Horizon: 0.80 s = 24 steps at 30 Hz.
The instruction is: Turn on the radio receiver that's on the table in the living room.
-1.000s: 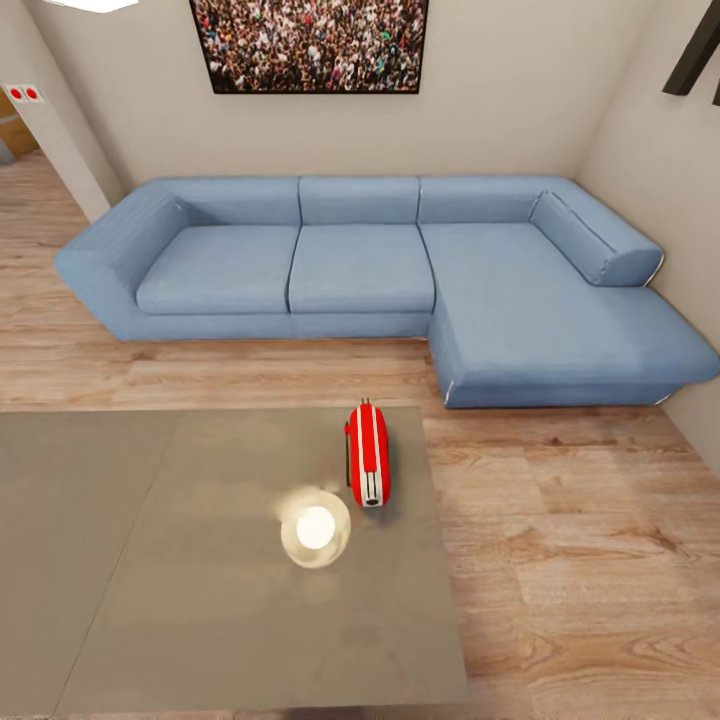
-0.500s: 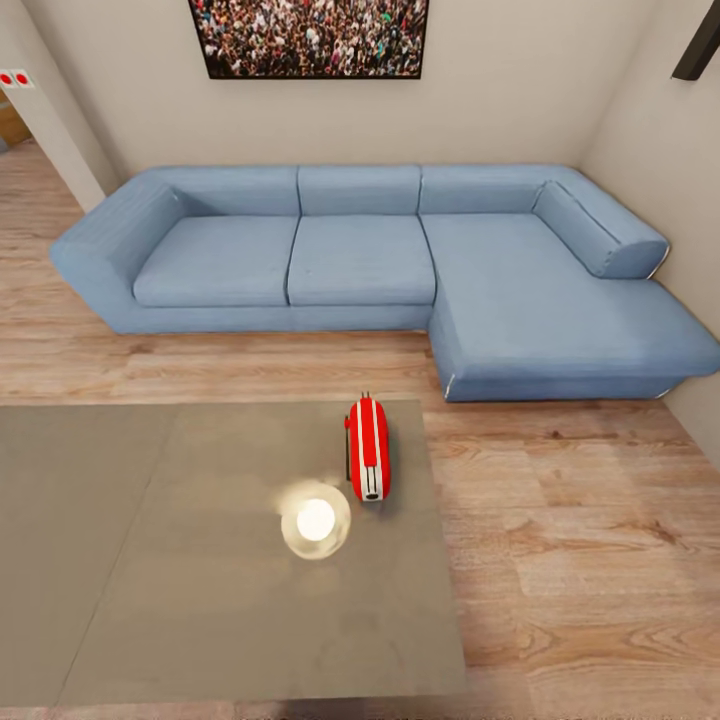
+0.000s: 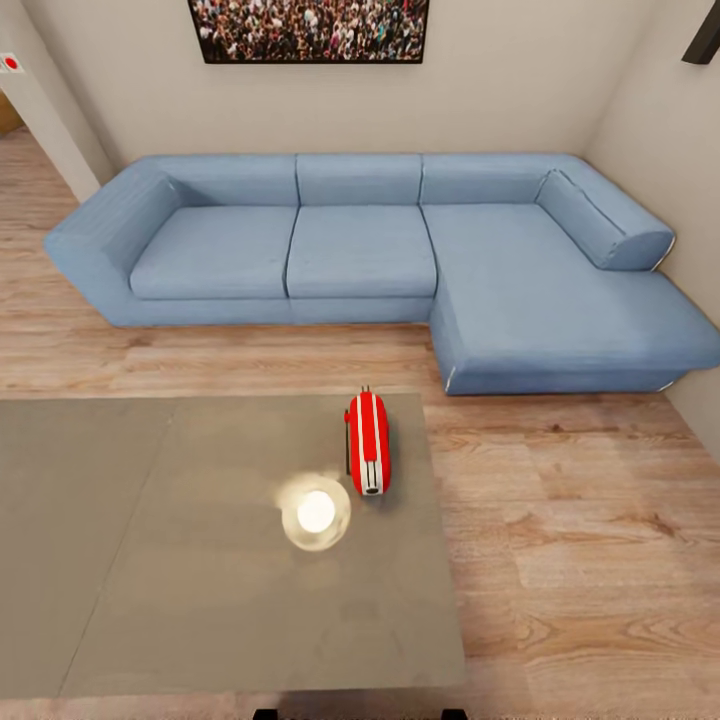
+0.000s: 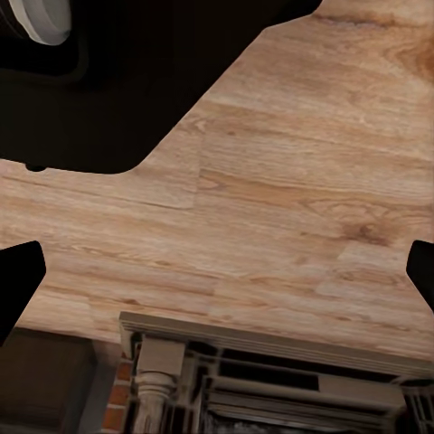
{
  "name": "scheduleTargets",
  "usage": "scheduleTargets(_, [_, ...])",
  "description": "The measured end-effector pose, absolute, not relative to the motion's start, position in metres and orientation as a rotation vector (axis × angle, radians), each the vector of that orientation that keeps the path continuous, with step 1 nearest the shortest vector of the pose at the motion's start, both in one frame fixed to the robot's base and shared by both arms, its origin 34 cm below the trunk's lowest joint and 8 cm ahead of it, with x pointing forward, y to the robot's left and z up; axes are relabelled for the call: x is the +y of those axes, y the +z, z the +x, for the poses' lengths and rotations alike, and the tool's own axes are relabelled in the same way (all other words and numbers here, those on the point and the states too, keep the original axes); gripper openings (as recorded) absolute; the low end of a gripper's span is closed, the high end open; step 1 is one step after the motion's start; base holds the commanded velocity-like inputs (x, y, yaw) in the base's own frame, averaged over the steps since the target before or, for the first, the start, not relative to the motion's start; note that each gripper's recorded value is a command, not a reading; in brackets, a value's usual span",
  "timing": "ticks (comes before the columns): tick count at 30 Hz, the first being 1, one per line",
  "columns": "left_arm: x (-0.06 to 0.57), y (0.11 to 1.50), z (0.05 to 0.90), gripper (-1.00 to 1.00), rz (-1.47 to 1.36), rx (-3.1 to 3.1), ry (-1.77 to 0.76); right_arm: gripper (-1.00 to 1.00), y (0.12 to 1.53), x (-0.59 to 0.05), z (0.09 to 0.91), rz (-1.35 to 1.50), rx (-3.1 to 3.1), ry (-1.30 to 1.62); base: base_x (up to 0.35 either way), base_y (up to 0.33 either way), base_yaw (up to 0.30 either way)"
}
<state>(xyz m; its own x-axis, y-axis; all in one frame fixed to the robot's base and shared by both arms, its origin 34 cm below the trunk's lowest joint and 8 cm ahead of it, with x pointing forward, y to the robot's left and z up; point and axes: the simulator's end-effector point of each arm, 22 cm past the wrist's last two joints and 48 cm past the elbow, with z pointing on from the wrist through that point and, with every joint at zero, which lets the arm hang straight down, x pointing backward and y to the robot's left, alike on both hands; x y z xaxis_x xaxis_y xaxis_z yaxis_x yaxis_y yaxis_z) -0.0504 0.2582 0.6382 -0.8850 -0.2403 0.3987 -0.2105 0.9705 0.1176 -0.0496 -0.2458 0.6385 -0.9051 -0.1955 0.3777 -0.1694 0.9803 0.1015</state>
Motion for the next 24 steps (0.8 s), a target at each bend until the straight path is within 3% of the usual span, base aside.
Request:
scheduleTargets(18, [0.258, 0.643, -0.060, 1.00, 0.319, -2.669, -0.103, 1.00, 0.644, -0.246, -0.060, 0.258, -2.703, -0.095, 0.002, 0.000, 0.000])
scheduleTargets(24, [0.259, 0.644, -0.062, 1.00, 0.316, -2.666, -0.103, 1.00, 0.644, -0.246, -0.061, 0.261, -2.699, -0.097, 0.185, 0.000, 0.000])
